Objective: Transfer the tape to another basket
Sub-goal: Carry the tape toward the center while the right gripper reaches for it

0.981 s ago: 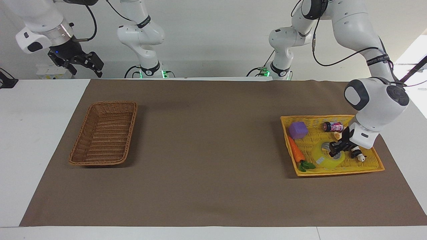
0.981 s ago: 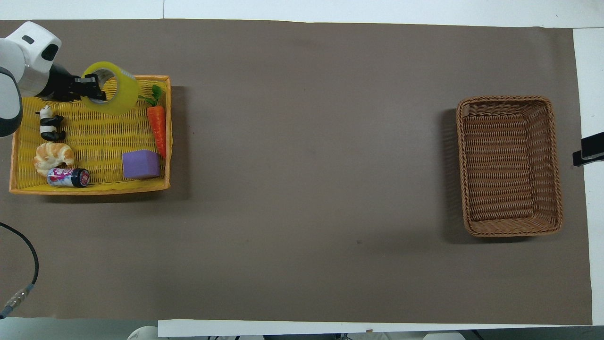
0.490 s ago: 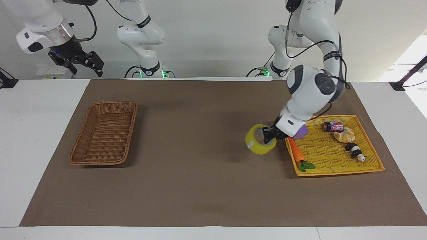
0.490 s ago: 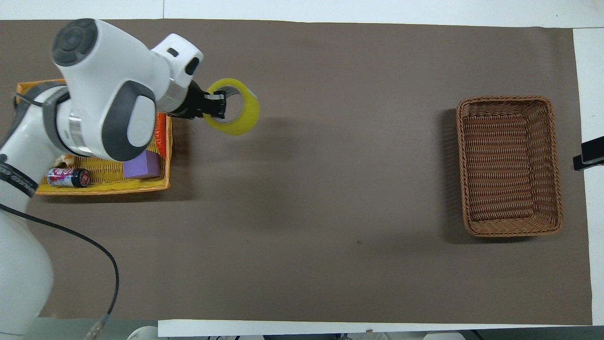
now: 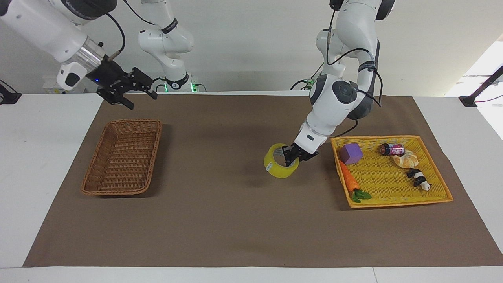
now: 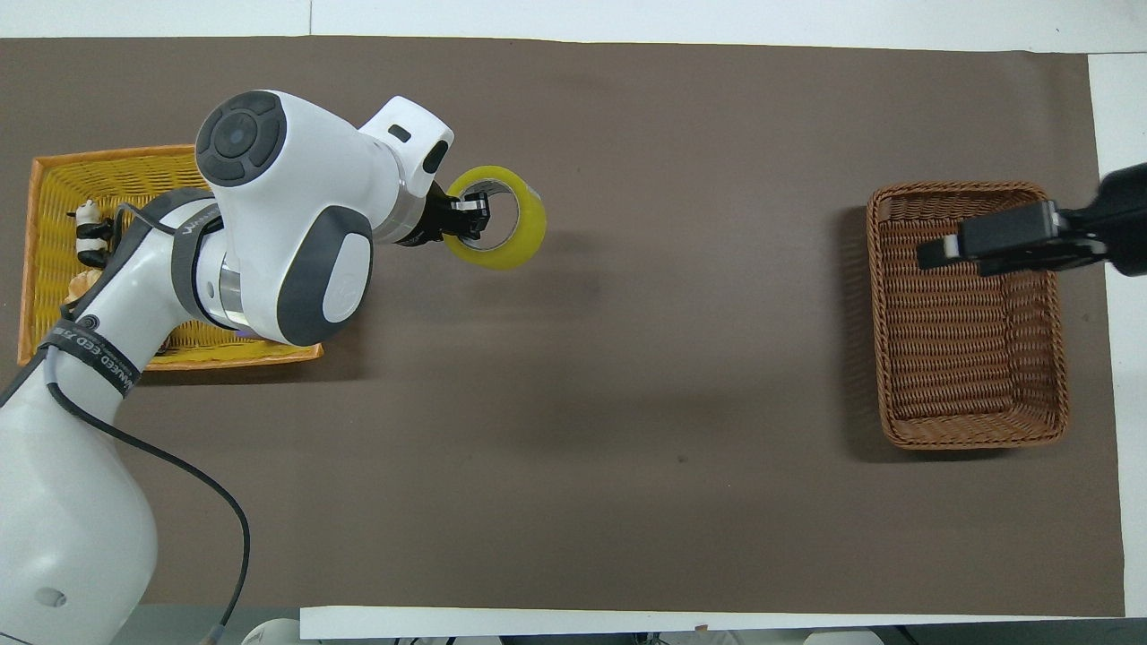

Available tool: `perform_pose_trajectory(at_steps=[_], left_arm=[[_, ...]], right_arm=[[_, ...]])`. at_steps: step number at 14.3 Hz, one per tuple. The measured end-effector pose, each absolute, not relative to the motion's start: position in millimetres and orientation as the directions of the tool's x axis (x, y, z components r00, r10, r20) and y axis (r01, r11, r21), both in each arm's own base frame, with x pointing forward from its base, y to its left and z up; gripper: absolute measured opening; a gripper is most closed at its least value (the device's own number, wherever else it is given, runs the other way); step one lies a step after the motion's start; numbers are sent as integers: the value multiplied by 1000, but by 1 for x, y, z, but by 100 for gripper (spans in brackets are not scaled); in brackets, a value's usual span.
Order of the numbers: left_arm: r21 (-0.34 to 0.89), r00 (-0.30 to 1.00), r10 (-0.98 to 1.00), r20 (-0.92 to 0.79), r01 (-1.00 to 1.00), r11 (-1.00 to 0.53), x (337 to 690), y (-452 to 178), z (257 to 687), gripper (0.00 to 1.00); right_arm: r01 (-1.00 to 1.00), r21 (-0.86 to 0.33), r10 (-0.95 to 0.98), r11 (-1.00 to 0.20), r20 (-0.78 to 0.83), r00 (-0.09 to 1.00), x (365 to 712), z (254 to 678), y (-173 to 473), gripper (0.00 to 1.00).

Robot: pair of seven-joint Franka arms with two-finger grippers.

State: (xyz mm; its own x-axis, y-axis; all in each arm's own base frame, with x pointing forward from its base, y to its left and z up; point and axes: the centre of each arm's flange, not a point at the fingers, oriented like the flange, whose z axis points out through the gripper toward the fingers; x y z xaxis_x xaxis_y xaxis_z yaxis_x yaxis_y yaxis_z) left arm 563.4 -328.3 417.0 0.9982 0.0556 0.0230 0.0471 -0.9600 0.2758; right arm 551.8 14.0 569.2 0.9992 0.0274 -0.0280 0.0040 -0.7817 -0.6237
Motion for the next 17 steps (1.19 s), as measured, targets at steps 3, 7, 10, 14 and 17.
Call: perform_pose_trajectory(at_steps=[3,7,10,14,17], left_arm=[[277,998,61,24,52,-960,564,-326,418,22],[280,998,61,22,52,-958,564,-327,419,22],[297,999,53,10,48,-954,557,-338,420,22],[295,999,47,-2,45,-954,552,-343,420,22],[293,999,47,-6,47,-955,552,-343,419,22]], right_arm=[[-4,-775,23,-632,-24,999,579,485,63,100],[-28,-875,-61,-484,2,998,596,424,120,100],[-40,-908,-86,-417,-4,996,597,393,169,100],[-53,-921,-143,-386,3,990,591,359,227,100],[-49,-919,-149,-392,11,989,586,360,247,100]])
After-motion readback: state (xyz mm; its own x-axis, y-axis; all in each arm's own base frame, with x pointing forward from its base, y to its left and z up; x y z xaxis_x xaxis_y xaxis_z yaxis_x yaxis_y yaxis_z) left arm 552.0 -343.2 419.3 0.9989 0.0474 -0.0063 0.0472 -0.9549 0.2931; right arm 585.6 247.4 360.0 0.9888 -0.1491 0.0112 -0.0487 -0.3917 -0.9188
